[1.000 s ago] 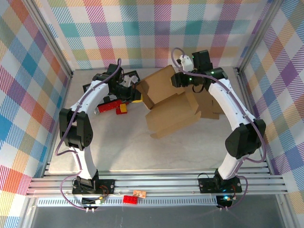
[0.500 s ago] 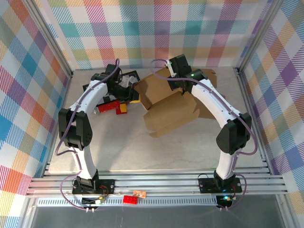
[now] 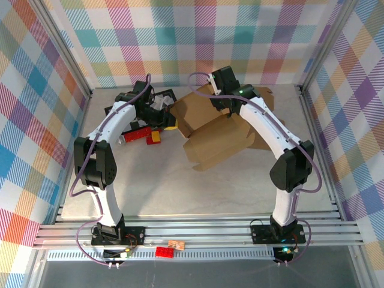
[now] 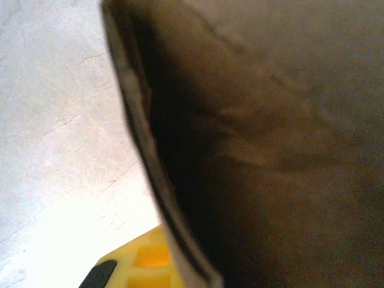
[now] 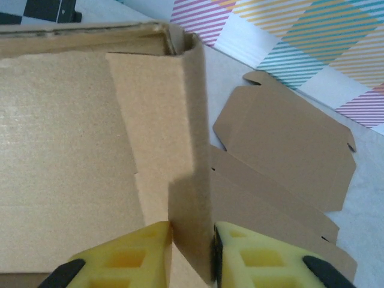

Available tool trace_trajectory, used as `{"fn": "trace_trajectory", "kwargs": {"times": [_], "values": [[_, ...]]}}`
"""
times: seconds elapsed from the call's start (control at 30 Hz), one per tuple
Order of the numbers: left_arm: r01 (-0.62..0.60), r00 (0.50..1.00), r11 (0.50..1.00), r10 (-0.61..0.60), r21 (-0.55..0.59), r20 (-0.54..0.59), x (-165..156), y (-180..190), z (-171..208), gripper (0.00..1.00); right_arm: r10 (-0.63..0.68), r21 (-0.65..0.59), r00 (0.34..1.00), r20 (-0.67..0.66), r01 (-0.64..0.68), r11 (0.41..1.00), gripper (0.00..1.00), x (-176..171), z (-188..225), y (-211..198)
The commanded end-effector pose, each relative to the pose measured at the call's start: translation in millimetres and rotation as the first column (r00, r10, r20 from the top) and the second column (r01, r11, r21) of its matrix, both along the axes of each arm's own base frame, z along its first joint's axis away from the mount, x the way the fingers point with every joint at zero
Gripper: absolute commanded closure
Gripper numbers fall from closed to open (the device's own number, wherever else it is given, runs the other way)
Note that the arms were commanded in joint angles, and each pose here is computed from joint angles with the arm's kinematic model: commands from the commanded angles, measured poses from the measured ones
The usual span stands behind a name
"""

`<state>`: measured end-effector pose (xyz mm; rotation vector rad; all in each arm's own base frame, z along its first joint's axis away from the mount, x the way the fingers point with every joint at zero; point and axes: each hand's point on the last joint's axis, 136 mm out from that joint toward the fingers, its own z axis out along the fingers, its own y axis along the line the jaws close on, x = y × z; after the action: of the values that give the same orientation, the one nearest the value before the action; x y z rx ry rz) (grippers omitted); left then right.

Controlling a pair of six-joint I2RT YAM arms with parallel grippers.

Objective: Fold the paper box

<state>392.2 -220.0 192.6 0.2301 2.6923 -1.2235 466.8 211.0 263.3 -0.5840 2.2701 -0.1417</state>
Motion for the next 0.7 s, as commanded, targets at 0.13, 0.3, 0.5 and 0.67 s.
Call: {"fn": "trace_trajectory", "kwargs": {"times": [0.13, 0.3, 0.5, 0.67], "values": [[0.036, 0.997, 0.999, -0.033, -0.037, 0.063, -3, -5, 25, 1.00, 0.014, 0.046, 0.999, -0.041, -0.012, 0.999, 0.67, 5, -2, 4], [0.036, 0.997, 0.999, -0.034, -0.032, 0.064, -4, -4, 25, 1.00, 0.041, 0.087, 0.997, -0.071, -0.035, 0.996, 0.57, 6, -8, 10], [0.036, 0.998, 0.999, -0.034, -0.029, 0.059, -5, -3, 24, 1.00, 0.099, 0.160, 0.990, -0.101, -0.082, 0.984, 0.61, 5, -8, 19], [0.035, 0.998, 0.999, -0.033, -0.025, 0.060, -6, -3, 24, 1.00, 0.091, 0.158, 0.992, -0.093, -0.075, 0.985, 0.81, 7, -5, 16]]}}
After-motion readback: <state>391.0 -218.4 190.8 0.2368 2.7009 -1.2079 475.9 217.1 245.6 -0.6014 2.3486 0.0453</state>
